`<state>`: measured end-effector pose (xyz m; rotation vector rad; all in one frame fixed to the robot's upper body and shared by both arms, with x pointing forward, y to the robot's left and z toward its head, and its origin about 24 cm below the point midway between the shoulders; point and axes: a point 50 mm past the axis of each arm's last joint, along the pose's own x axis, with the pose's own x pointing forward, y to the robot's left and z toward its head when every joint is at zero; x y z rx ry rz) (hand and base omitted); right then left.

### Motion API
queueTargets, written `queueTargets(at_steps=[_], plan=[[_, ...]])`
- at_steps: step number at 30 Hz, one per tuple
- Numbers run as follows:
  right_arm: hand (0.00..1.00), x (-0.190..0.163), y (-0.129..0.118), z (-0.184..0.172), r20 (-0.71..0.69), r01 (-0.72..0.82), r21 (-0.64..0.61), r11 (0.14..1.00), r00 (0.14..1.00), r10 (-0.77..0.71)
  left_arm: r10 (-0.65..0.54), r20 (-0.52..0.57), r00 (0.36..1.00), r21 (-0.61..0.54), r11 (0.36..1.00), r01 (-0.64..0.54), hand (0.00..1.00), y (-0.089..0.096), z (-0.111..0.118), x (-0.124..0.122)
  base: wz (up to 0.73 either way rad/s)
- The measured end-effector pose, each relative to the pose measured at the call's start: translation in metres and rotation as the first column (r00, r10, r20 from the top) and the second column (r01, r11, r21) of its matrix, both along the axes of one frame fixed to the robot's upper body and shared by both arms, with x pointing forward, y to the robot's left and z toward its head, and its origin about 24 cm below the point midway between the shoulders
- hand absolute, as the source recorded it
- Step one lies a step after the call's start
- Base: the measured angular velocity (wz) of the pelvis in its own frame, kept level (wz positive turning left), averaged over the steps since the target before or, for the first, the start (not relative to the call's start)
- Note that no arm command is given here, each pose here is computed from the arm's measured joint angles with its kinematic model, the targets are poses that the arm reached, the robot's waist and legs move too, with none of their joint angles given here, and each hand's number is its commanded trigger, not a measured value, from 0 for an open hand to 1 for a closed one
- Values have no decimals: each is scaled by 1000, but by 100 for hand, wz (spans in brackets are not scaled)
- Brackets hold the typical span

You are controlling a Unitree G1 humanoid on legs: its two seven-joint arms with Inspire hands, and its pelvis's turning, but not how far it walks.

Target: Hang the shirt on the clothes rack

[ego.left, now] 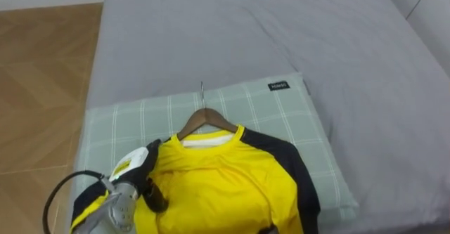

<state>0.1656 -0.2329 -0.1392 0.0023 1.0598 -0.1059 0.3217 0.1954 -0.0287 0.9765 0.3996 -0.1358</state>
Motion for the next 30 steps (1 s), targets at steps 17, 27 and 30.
queueTargets(at_steps=[17, 27, 30], plan=[[0, 22, 21, 6, 72, -38, 21, 999, 997, 36, 67, 132, 989, 12, 998, -69, 0, 2, 13, 9, 0], [0, 24, 17, 8, 93, -23, 18, 1000, 995, 21, 87, 225, 971, 56, 993, -102, 0, 10, 30, 19, 0], [0, 22, 18, 7, 88, -24, 6, 1000, 996, 23, 94, 230, 969, 59, 992, -110, 0, 11, 30, 19, -6]])
